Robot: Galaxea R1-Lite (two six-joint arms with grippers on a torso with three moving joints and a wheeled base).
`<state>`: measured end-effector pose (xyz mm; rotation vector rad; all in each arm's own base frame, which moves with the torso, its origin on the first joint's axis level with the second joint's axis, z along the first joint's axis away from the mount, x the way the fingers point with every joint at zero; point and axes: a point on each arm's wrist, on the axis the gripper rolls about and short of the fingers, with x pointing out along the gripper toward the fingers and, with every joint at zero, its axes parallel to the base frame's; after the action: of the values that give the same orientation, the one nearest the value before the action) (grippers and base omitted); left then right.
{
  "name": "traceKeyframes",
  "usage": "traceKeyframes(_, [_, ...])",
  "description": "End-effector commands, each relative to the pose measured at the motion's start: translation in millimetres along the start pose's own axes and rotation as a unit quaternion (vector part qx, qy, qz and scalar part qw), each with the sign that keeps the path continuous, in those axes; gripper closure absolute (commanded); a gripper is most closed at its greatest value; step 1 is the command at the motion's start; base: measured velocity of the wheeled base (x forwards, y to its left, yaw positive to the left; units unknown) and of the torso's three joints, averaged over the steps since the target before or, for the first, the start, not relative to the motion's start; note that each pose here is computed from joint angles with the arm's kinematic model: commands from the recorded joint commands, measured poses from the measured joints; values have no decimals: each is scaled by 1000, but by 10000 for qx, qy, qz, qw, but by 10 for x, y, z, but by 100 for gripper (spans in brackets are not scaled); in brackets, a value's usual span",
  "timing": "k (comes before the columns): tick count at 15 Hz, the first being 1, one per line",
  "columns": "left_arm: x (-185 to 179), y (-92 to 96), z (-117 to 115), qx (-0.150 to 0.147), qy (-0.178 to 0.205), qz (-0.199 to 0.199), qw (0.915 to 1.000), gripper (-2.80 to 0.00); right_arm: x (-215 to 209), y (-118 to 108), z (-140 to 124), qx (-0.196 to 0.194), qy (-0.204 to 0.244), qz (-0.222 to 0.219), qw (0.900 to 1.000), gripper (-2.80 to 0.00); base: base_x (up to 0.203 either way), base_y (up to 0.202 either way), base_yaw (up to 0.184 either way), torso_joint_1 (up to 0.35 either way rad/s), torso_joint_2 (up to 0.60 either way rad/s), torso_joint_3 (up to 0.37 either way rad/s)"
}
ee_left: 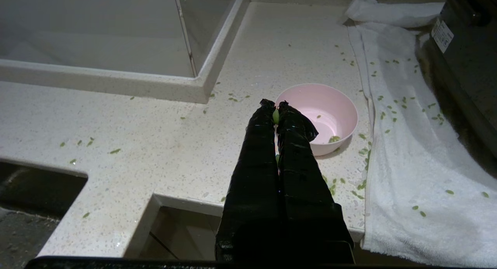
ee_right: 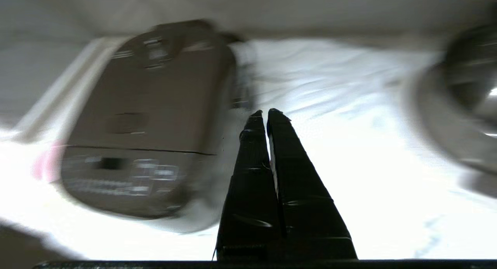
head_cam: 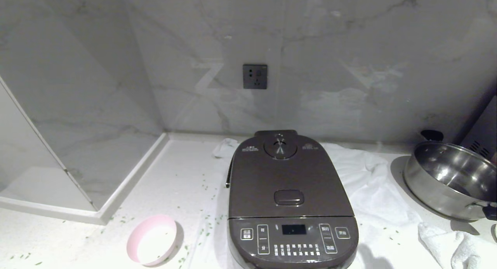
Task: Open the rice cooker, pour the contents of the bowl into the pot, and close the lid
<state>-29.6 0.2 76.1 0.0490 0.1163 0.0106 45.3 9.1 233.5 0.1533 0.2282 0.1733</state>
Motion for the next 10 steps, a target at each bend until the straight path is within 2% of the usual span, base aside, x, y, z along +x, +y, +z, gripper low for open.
traceKeyframes(1, [-1,0,-2,-5,-4,7,10000,0,-373,-42,-143,-128,-679,-576,9959,0,0,0,0,0,0,0])
traceKeyframes(4, [0,2,-3,-251,-8,48,9997,0,-685,-18,-359,-508,-1202,-887,9875,0,0,0,0,0,0,0])
traceKeyframes(6, [0,0,-2,-221,-11,33,9997,0,-837,8,-513,-656,-1527,-853,9824,0,0,0,0,0,0,0])
traceKeyframes(8, [2,0,-6,-152,-4,25,9999,0,-862,-18,-700,-787,-1602,-923,9796,0,0,0,0,0,0,0])
traceKeyframes(10, [0,2,-2,-202,-11,34,9998,0,-831,-63,-957,-1100,-1571,-962,9767,0,0,0,0,0,0,0])
